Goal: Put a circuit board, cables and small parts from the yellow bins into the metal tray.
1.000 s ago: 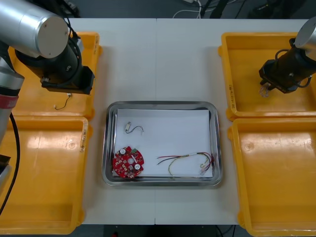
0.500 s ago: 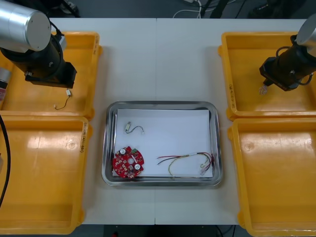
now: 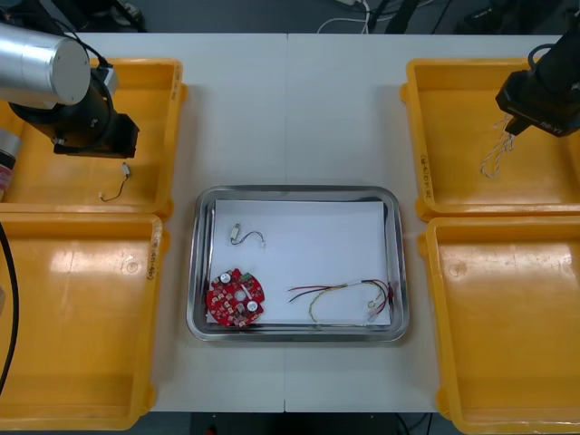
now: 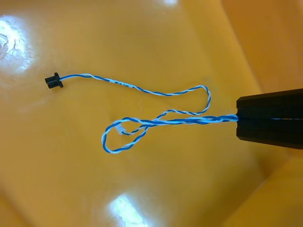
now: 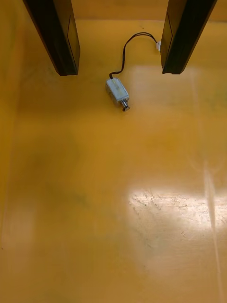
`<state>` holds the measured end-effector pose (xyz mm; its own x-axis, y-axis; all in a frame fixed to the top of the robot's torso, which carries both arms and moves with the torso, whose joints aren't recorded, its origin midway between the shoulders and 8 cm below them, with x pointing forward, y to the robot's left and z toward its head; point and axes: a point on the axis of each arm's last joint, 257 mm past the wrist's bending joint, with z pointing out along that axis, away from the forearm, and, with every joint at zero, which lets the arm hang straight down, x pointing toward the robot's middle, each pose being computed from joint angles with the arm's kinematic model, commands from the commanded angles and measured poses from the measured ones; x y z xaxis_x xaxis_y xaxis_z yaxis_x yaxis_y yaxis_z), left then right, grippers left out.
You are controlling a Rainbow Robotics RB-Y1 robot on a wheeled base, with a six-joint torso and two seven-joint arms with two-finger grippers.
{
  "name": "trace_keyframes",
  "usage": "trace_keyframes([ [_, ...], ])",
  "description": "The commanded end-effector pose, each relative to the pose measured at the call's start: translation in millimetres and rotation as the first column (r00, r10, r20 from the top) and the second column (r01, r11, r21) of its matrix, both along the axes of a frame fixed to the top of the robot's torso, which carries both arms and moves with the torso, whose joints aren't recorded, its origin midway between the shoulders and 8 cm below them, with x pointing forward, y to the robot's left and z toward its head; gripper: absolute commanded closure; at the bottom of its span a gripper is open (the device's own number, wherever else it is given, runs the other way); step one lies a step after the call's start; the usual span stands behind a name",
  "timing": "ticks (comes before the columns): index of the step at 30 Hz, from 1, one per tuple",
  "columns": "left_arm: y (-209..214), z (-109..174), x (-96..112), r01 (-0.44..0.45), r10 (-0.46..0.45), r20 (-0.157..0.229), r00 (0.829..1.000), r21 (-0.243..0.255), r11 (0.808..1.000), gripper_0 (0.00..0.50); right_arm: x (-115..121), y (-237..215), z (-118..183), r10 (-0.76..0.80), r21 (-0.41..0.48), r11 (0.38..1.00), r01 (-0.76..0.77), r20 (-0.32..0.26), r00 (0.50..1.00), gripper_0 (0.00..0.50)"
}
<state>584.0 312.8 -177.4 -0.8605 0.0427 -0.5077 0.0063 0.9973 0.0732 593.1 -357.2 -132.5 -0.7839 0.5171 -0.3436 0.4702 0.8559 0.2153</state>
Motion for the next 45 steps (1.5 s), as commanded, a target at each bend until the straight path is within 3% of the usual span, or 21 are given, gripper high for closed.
trace_keyframes([
  [1,10,37,22,0.092,-0.095,0.082,0.992,0.036,0.995,0.0,-9,-8,31,0.015,-0.025,1.0,-0.015,0.017,1.0,0.5],
  [9,13,19,21,0.105,-0.108,0.06,0.992,0.044,0.993,0.0,-39,-12,57,0.051,-0.057,0.997,-0.053,-0.033,0.998,0.5],
  [17,14,1,21,0.118,-0.122,0.065,0.99,0.054,0.992,0.0,-34,-22,91,0.082,-0.125,0.989,-0.073,0.069,0.994,0.5],
  [25,16,-21,16,0.127,-0.13,0.043,0.991,0.066,0.99,0.0,-33,-18,118,0.155,-0.203,0.972,-0.122,0.155,0.976,0.5],
  [34,23,-41,7,0.122,-0.123,0.021,0.992,0.061,0.991,0.0,-34,5,144,0.401,-0.411,0.86,-0.304,0.174,0.899,0.5],
  [45,22,-48,7,0.123,-0.124,0.032,0.992,0.05,0.991,0.002,-45,47,149,0.579,-0.456,0.764,-0.457,0.169,0.798,0.5],
])
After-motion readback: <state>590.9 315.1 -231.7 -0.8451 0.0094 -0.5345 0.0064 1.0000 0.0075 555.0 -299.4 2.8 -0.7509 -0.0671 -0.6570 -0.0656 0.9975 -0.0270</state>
